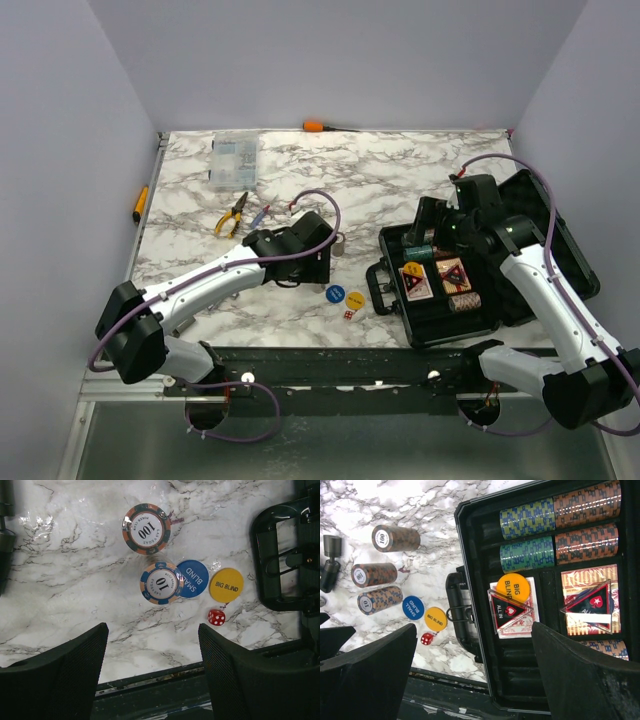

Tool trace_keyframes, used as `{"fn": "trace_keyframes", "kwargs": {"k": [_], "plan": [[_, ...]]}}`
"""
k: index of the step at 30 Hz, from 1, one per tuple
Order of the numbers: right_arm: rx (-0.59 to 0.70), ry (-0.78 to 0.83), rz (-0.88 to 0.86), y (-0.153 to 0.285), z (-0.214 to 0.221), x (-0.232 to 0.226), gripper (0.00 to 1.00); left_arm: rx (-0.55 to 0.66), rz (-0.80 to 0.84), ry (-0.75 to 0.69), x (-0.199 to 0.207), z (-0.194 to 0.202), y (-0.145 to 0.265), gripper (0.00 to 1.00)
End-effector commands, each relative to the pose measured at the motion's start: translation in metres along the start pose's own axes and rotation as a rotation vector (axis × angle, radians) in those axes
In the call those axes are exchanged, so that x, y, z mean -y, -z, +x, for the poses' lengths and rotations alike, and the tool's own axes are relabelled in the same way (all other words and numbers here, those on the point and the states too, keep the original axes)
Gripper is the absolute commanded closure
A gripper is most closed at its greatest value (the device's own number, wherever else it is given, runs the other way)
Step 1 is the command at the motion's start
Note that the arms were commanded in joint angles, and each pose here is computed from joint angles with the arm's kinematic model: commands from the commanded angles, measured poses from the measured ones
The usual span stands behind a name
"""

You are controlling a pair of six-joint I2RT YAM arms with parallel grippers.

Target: Pack up texas hold em set

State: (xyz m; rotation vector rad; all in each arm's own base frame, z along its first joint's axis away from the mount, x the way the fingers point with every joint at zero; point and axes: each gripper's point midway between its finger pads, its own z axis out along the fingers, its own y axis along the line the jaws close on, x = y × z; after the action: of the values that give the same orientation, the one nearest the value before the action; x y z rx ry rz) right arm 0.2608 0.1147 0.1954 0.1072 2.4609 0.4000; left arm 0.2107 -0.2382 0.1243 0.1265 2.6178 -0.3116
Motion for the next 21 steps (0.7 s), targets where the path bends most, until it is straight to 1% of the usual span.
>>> {"fn": "trace_keyframes", "kwargs": {"k": [1,10,16,21], "plan": [[-0.021,-0.014,0.061,0.002,0.007,0.011,0.00,-0.006,-0.019,0.019,0.004,0.001,0.001,0.27],[-0.020,-0.024,0.114,0.006,0.015,0.023,0.00,-0.024,-0.023,0.029,0.004,0.012,-0.005,0.28],[-0.031,-0.030,0.112,0.005,0.020,0.024,0.00,-0.022,0.003,0.008,0.015,0.011,-0.007,0.28],[-0.024,-0.022,0.118,0.006,0.016,0.024,0.00,-0.026,-0.024,-0.006,0.017,0.008,-0.015,0.28]]}}
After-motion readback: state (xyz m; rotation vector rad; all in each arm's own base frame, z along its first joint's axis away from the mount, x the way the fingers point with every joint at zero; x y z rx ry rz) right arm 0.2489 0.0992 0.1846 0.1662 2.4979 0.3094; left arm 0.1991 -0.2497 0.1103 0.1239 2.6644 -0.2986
